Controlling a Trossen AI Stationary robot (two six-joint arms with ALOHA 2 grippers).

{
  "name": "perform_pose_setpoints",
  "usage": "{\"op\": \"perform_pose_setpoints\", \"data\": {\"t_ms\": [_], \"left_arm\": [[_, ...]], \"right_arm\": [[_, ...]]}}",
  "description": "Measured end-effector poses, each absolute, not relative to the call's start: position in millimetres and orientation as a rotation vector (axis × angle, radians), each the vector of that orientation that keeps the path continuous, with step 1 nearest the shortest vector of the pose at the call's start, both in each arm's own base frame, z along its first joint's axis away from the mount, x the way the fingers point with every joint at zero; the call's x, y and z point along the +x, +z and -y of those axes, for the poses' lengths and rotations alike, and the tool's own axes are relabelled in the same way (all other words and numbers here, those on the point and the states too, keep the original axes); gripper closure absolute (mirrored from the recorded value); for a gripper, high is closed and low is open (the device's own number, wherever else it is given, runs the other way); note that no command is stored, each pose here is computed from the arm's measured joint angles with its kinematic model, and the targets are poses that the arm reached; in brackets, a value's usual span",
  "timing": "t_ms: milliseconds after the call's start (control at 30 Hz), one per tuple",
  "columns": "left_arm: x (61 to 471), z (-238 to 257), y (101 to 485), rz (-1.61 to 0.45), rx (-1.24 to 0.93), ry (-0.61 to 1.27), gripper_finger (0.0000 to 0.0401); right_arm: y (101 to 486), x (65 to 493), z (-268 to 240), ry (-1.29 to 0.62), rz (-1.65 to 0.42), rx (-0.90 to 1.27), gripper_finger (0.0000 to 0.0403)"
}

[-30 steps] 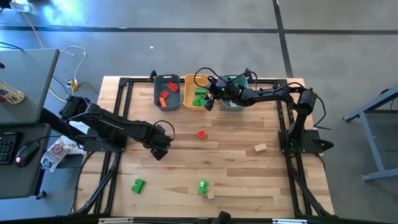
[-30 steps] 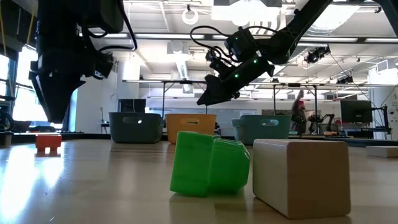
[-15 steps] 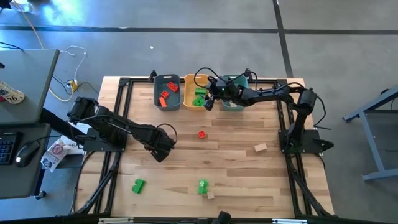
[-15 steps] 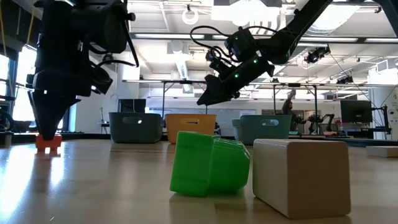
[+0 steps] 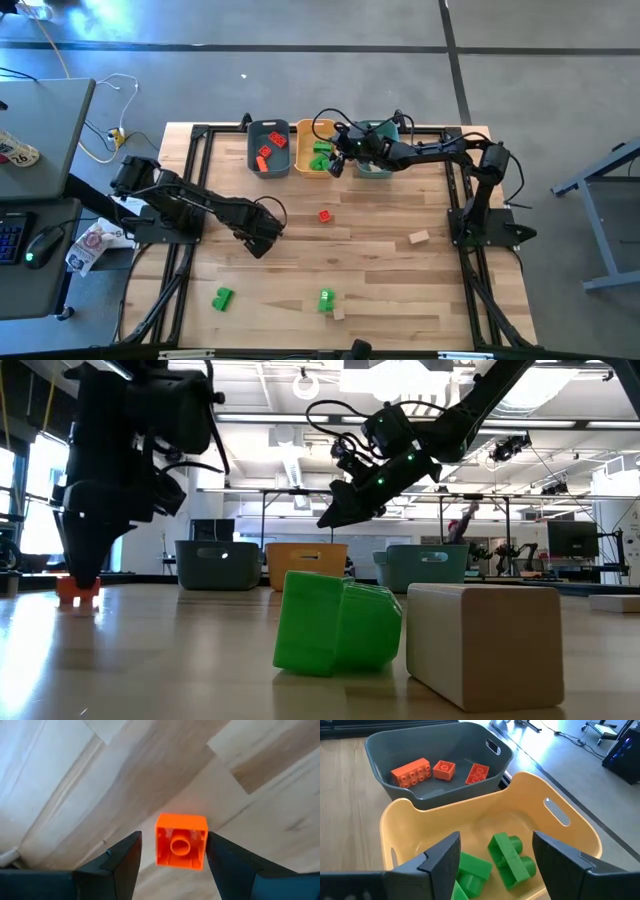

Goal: Sort & place blocks by color
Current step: Put the orange game piece into the blue bin

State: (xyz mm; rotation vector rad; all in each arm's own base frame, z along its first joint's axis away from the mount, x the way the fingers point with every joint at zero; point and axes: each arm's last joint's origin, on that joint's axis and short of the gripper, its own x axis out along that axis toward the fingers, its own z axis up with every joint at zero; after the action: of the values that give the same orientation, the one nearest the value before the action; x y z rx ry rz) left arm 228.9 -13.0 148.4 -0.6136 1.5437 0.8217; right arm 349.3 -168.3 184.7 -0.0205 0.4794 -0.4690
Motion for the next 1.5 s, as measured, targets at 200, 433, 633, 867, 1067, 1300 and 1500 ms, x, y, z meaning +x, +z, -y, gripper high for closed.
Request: {"op": "perform_pose_setpoints", "data": {"t_ms": [200,433,633,867,1067,1300,1500], "left_arm": [[232.5,8.0,134.2,-1.629,-0.586,0.803,0.0199],[233.6,8.3,131.6,-1.643,-0.58,0.792,0.0236],[231.4,7.5,137.3,-1.622,-0.519,0.759,0.0298],[228.6,3.8,149.4,-1.531,-0.463,0.797,0.0298],[224.1,-0.8,168.8,-1.396,-0.417,0.835,0.0298],[215.8,-21.7,200.5,-1.176,-0.327,0.874,0.0298],[214.7,-52.6,225.8,-0.977,-0.284,0.847,0.0298]], "right_arm": [[184.6,349.3,168.3,-0.469,-0.48,-0.021,0.0169],[184.8,349.3,168.2,-0.469,-0.479,-0.021,0.0169],[195.3,346.8,164.9,-0.465,-0.466,-0.025,0.0169],[219.4,342.2,144.5,-0.416,-0.465,-0.062,0.0169],[226.6,337.9,121.3,-0.343,-0.542,-0.069,0.0169],[228.4,331.8,98.5,-0.29,-0.644,-0.06,0.0169],[228.9,327.1,84.6,-0.296,-0.692,0.059,0.0169]]}}
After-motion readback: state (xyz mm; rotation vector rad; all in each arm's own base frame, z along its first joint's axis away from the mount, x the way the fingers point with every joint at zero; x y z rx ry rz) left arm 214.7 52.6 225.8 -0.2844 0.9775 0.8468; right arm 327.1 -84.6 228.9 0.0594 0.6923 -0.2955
